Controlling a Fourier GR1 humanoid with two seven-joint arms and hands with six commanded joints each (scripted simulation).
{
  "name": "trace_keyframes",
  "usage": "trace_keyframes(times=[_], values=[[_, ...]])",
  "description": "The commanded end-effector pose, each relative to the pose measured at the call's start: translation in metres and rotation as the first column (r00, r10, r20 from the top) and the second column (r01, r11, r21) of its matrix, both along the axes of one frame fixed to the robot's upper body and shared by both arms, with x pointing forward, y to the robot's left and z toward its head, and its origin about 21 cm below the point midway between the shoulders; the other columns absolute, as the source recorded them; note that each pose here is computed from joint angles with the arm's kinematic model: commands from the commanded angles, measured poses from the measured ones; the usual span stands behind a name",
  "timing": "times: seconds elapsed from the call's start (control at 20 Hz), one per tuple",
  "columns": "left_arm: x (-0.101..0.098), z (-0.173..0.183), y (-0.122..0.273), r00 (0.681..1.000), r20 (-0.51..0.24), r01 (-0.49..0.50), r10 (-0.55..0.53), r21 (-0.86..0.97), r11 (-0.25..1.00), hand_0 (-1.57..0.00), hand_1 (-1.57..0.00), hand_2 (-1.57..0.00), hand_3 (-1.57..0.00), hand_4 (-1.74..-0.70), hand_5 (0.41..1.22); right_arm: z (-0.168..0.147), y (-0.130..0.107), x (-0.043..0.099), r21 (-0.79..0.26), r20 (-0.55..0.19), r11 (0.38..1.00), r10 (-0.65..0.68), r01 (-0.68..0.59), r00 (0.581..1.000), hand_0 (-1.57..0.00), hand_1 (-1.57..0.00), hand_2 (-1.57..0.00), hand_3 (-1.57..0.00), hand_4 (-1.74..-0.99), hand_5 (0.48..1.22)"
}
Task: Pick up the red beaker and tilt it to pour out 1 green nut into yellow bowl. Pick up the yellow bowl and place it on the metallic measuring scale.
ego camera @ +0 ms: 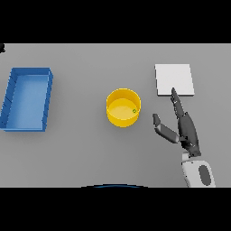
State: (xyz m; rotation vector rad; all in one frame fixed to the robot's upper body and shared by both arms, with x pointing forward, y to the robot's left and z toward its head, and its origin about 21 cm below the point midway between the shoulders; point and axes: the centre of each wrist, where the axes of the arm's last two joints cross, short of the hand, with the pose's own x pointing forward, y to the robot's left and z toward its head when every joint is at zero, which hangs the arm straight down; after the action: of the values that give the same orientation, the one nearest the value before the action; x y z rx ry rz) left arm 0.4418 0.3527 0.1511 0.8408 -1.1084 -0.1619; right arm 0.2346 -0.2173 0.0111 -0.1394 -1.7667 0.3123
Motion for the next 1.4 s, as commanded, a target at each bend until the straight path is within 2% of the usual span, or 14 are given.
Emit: trace_keyframes(times=[0.0,0.05,0.25,0.3,0.35,0.5,0.55,0.6,0.65,0.7,0.8,0.95,1.1,1.35], values=[[-0.008,-0.010,-0.002,1.000,-0.011,-0.016,0.015,-0.017,1.000,-1.57,-1.57,-1.57,-1.38,-1.74,1.221,-0.001,0.001,-0.001,-0.007,0.001,1.000,0.001,-0.001,1.000,0.00,0.00,0.00,0.00,-1.207,0.708],[-0.016,-0.017,0.000,0.999,-0.015,-0.034,0.033,-0.034,0.999,-1.57,-1.57,-1.57,-1.38,-1.74,1.221,0.000,0.001,0.002,-0.010,0.000,1.000,0.002,-0.002,1.000,0.00,0.00,0.00,0.00,-1.205,0.704],[-0.046,-0.038,-0.005,0.997,-0.033,-0.068,0.066,-0.081,0.994,-1.57,-1.57,-1.57,-1.39,-1.74,1.221,-0.008,0.001,-0.004,-0.003,-0.006,1.000,0.004,-0.004,1.000,0.00,0.00,0.00,0.00,-1.195,0.690],[-0.053,-0.044,-0.009,0.996,-0.052,-0.072,0.068,-0.089,0.993,-1.57,-1.57,-1.57,-1.38,-1.74,1.221,-0.005,-0.002,0.000,-0.005,-0.009,1.000,-0.004,0.004,1.000,0.00,0.00,0.00,0.00,-1.186,0.687],[-0.060,-0.050,-0.012,0.996,-0.065,-0.075,0.069,-0.097,0.992,-1.57,-1.57,-1.57,-1.39,-1.74,1.150,-0.002,0.000,-0.002,-0.001,0.015,1.000,0.009,-0.009,1.000,0.00,0.00,0.00,0.00,-1.177,0.686],[-0.071,-0.055,-0.019,0.990,-0.140,-0.051,0.031,-0.140,0.989,-1.57,-1.57,-1.57,-1.37,-1.73,0.955,-0.001,0.005,-0.001,0.013,-0.001,1.000,0.011,-0.011,1.000,0.00,0.00,0.00,0.00,-1.168,0.679],[-0.074,-0.054,-0.021,0.986,-0.165,-0.024,0.001,-0.143,0.989,-1.57,-1.57,-1.57,-1.41,-1.66,0.888,-0.002,0.008,0.000,0.007,-0.010,1.000,0.008,-0.008,1.000,0.00,0.00,0.00,0.00,-1.165,0.678],[-0.077,-0.051,-0.022,0.986,-0.162,0.009,-0.032,-0.142,0.990,-1.57,-1.57,-1.57,-1.37,-1.49,0.827,-0.003,0.004,0.002,0.004,-0.014,1.000,-0.002,0.002,1.000,0.00,0.00,0.00,0.00,-1.165,0.675],[-0.083,-0.049,-0.020,0.981,-0.168,0.073,-0.093,-0.120,0.990,-1.57,-1.54,-1.49,-1.24,-1.31,0.774,-0.002,0.005,0.000,-0.001,-0.011,1.000,-0.007,0.007,1.000,0.00,0.00,0.00,0.00,-1.163,0.671],[-0.087,-0.050,-0.017,0.974,-0.169,0.131,-0.148,-0.112,0.985,-1.50,-1.38,-1.31,-1.10,-1.15,0.740,-0.004,0.003,0.000,-0.008,-0.012,1.000,-0.001,0.000,1.000,0.00,0.00,0.00,0.00,-1.159,0.669],[-0.091,-0.043,-0.013,0.953,-0.186,0.213,-0.239,-0.150,0.966,-1.00,-0.88,-0.84,-0.71,-0.93,0.697,-0.005,0.003,-0.002,-0.007,-0.003,1.000,0.004,-0.004,1.000,0.00,0.00,0.00,0.00,-1.162,0.671],[-0.094,-0.043,-0.011,0.928,-0.243,0.259,-0.283,-0.128,0.957,-0.51,-0.45,-0.43,-0.36,-0.78,0.656,-0.005,0.000,-0.002,0.000,0.008,1.000,0.004,-0.004,1.000,0.00,0.00,0.00,0.00,-1.147,0.680],[-0.093,-0.052,-0.009,0.927,-0.258,0.261,-0.273,-0.083,0.962,-0.26,-0.23,-0.22,-0.18,-0.74,0.648,-0.002,0.001,-0.002,0.007,0.010,1.000,0.014,-0.014,1.000,0.00,0.00,0.00,0.00,-1.156,0.690],[-0.084,-0.055,-0.014,0.944,-0.222,0.245,-0.246,-0.035,0.969,-0.09,-0.07,-0.07,-0.06,-0.70,0.653,0.001,0.002,-0.002,-0.029,-0.010,1.000,-0.006,0.006,1.000,0.00,0.00,0.00,0.00,-1.178,0.679]])
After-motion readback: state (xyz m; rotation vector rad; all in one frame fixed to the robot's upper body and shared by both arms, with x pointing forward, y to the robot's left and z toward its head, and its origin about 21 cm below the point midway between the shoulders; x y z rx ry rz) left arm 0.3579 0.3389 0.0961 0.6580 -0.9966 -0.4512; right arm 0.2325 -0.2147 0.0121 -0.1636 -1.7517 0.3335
